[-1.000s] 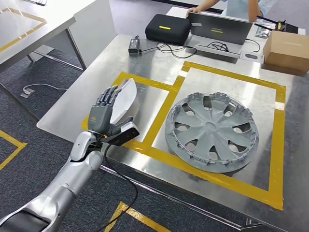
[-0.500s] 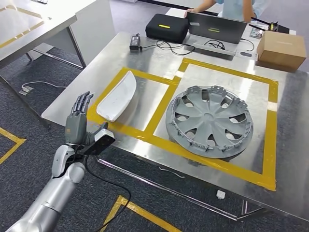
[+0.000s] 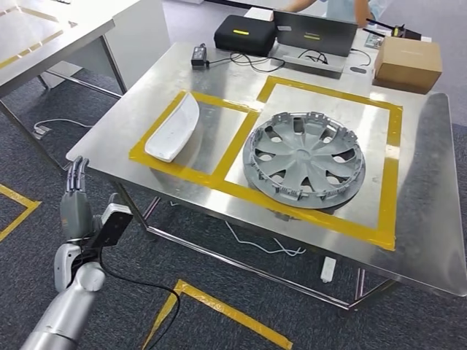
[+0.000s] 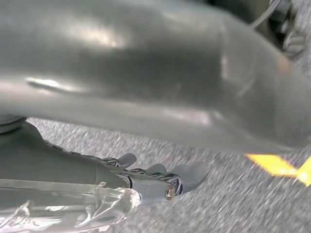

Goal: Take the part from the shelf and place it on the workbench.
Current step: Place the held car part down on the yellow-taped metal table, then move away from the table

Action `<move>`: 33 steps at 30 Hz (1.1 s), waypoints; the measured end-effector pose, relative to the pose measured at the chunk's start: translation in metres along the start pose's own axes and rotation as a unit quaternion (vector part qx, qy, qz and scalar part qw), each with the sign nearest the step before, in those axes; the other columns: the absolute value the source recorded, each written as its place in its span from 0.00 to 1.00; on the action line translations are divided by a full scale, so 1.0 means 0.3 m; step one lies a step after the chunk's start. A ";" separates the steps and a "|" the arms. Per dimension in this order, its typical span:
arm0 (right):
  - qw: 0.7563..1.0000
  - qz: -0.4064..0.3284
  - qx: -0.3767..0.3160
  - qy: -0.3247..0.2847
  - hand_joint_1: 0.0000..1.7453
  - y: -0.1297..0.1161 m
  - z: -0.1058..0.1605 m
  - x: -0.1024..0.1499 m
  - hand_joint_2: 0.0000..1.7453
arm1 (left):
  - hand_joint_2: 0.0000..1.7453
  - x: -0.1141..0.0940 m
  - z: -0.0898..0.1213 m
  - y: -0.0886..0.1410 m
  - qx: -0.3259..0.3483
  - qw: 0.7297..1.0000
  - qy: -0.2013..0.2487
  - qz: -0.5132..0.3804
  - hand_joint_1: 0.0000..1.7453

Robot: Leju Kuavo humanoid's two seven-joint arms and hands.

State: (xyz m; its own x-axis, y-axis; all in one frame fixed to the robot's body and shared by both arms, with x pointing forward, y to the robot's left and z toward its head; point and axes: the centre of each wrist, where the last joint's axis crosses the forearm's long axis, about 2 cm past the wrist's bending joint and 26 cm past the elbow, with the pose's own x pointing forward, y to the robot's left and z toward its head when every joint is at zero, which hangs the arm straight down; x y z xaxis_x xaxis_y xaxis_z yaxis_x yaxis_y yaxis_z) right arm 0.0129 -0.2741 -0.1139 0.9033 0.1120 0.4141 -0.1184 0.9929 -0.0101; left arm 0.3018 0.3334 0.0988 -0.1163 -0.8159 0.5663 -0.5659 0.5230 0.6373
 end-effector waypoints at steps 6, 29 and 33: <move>1.000 0.004 0.001 0.006 0.00 0.003 0.002 -0.005 0.00 | 0.00 -0.124 0.063 0.075 0.024 0.998 0.048 -0.039 0.00; 1.000 0.009 -0.003 0.008 0.00 -0.003 -0.003 0.008 0.00 | 0.00 -0.314 0.300 0.116 0.017 0.970 0.235 -0.053 0.00; 1.000 0.009 0.000 0.006 0.00 0.001 -0.004 0.012 0.00 | 0.00 -0.350 0.393 0.104 -0.017 0.959 0.277 -0.066 0.00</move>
State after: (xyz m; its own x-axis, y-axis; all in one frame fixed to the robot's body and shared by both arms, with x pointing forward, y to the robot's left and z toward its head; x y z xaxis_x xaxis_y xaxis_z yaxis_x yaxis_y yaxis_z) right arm 0.0167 -0.2734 -0.1136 0.9062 0.1313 0.4020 -0.1354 0.9906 -0.0185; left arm 0.2002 0.4063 -0.0024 0.4101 -0.6248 0.6644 -0.5181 0.4399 0.7335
